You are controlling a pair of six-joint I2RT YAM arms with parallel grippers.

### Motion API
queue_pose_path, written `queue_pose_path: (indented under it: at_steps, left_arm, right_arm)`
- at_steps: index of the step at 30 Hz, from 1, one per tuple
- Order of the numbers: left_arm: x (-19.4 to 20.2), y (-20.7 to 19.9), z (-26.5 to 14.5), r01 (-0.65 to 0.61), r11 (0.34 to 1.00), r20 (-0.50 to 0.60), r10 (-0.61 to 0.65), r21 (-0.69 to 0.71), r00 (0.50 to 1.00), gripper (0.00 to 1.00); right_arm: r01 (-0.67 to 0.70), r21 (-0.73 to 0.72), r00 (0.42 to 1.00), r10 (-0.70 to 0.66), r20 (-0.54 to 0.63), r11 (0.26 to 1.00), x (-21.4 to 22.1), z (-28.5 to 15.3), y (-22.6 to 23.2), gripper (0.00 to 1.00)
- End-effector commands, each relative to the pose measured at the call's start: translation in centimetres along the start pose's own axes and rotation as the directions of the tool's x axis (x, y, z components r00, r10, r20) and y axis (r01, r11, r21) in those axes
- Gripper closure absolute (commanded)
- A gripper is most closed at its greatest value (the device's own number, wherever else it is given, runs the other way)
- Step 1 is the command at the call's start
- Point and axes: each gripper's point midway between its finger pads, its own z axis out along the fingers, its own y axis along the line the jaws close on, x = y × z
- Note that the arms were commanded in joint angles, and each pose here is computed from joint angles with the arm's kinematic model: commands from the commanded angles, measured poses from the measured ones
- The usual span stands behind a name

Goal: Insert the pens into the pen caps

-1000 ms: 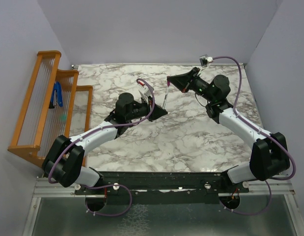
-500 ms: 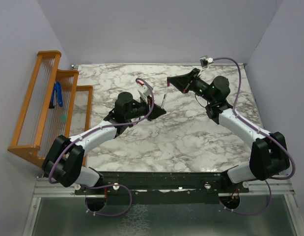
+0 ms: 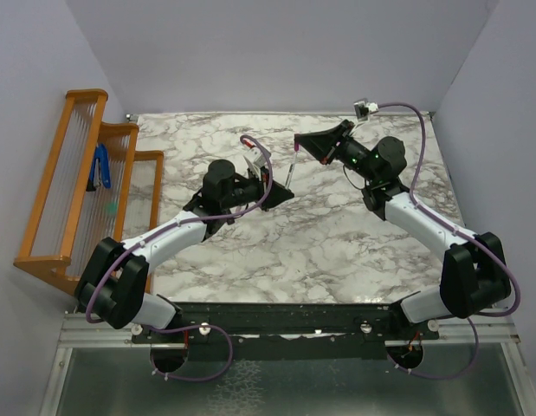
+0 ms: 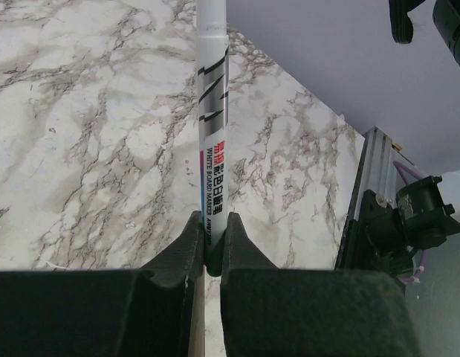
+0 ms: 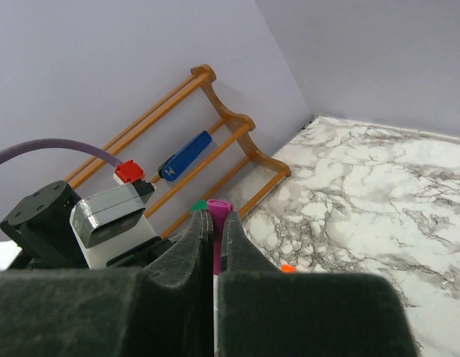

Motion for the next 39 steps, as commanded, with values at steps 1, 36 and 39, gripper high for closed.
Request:
queue_pose_path:
  at_steps: [1,36,39]
  left_arm:
    - [-5.0,0.6,0.1,-0.072,0.996,0.131,0.078,-0.05,0.988,1.0]
    - [-12.2,3.4,-2.0,-0.211,0.97,0.216,0.233,-0.123,0.948,1.0]
    - [-12.7,3.1,-2.2,-0.236,0.965,0.219,0.256,-0.114,0.942,1.0]
  right_arm:
    - [-0.061,-0.031,0.994,0.058,-0.088,0.998,3.3,-0.6,0.8,0.99]
    - [-0.142,0.036,0.921,0.145,-0.361,0.989,15.4,-4.0,1.5,0.99]
    - [-0.166,0.045,0.904,0.171,-0.391,0.985,17.3,-4.4,1.4,1.0]
